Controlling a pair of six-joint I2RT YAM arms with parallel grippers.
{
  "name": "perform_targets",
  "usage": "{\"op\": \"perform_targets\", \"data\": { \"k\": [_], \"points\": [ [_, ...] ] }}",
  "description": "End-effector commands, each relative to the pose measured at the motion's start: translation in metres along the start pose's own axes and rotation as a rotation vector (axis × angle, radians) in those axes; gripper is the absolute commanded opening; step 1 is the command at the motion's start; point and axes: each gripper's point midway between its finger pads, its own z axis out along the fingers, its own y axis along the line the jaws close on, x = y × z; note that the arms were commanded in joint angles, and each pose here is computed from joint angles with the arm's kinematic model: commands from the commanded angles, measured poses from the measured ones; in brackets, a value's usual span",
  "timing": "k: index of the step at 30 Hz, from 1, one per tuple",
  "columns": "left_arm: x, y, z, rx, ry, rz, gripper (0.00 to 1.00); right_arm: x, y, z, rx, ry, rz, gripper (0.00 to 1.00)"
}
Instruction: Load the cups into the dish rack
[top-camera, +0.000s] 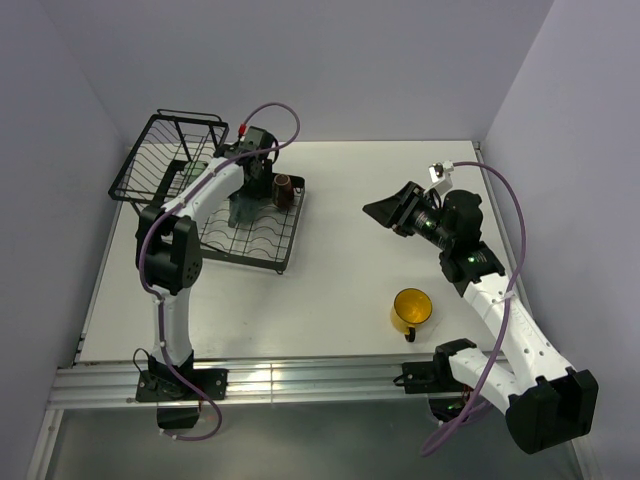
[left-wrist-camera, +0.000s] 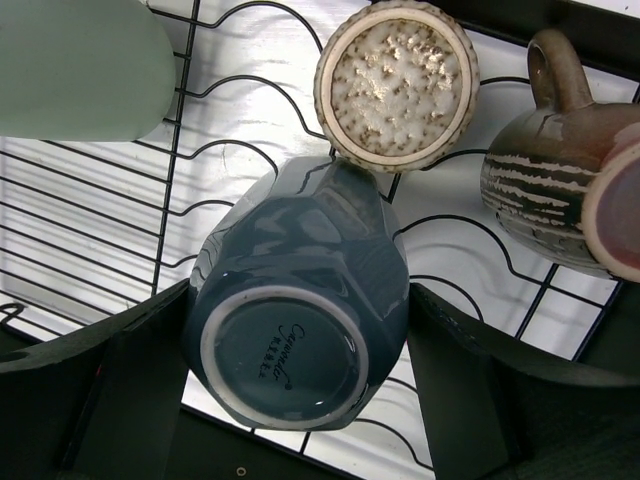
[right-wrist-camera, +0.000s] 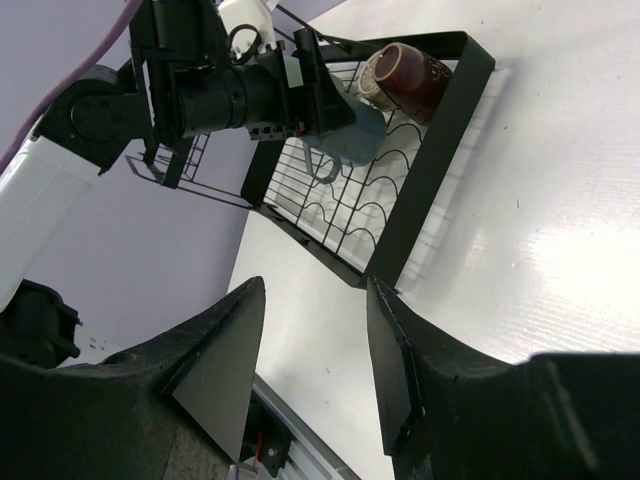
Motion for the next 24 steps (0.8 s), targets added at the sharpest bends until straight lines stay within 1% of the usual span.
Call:
{"op": "perform_targets", "data": {
  "k": [1, 15, 16, 17, 24],
  "points": [
    [0.012, 0.001, -0.002, 0.005, 0.025, 0.007, 0.85, 0.000, 0.006, 0.001, -0.027, 0.006, -0.027, 0.53],
    [0.011, 0.007, -0.004, -0.014, -0.005, -0.031, 0.86, 0.000, 0.008, 0.001, -0.033, 0.007, -0.036, 0.53],
    [0.011, 0.008, -0.004, -0.016, -0.009, -0.033, 0.88, 0.000, 0.009, 0.001, -0.034, 0.006, -0.037, 0.53],
    [0.010, 0.008, -0.005, -0.017, -0.015, -0.037, 0.99, 0.000, 0.008, 0.001, -0.034, 0.006, -0.038, 0.53],
    [0.005, 0.012, -0.010, -0.020, -0.047, -0.057, 0.99, 0.000, 0.008, 0.001, -0.032, 0.007, -0.039, 0.53]
  ]
}}
